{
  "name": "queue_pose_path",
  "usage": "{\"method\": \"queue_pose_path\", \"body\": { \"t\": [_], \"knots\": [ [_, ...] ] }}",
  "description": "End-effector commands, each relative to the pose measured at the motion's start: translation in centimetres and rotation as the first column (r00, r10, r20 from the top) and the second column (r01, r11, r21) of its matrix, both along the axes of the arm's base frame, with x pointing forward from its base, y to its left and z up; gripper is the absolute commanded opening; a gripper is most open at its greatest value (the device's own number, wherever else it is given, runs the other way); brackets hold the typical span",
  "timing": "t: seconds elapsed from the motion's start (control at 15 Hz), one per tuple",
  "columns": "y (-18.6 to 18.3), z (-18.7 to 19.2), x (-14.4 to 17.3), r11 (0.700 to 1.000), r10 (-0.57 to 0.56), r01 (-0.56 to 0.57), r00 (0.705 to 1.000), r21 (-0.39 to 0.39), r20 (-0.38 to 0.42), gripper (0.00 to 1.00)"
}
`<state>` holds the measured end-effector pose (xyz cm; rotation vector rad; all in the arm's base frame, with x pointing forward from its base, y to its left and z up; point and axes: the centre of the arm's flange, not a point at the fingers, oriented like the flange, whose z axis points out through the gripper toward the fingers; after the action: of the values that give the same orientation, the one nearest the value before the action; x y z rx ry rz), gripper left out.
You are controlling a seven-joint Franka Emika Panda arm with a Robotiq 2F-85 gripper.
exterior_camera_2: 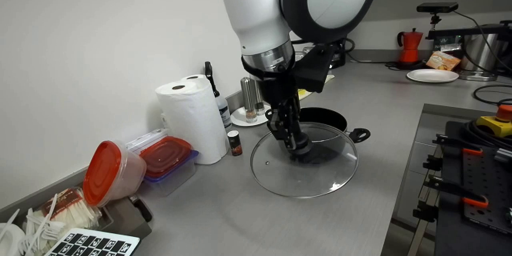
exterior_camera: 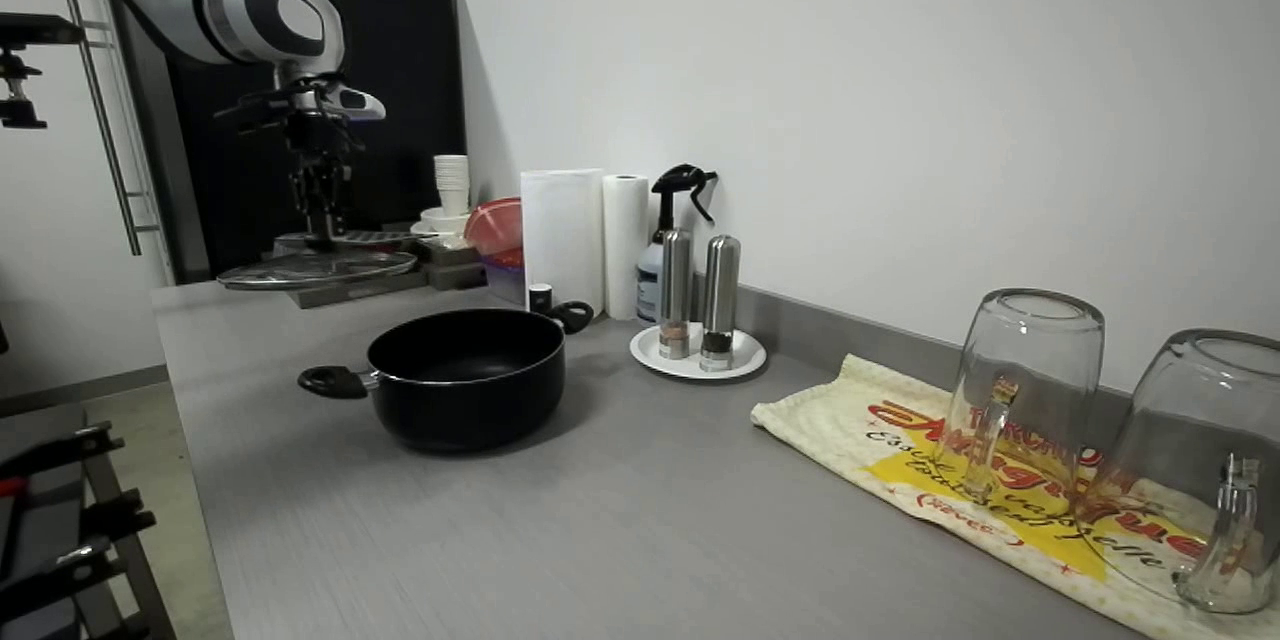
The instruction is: Remove the glass lid from the black pot.
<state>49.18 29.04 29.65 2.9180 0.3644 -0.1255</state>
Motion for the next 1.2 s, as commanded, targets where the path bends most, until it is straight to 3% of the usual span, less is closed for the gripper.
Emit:
{"method": "queue_pose_path", "body": {
  "t": [0.0, 0.53, 1.13],
  "knots": [
    [2.7, -0.5, 1.8, 0.998, 0.037, -0.036, 0.999, -0.043, 0.012, 0.24],
    [2.4, -5.8, 4.1, 0.984, -0.172, 0.171, 0.985, 0.041, 0.025, 0.24],
    [1.5, -10.7, 4.1, 0.911, -0.403, 0.401, 0.915, 0.101, 0.003, 0.24]
  ]
}}
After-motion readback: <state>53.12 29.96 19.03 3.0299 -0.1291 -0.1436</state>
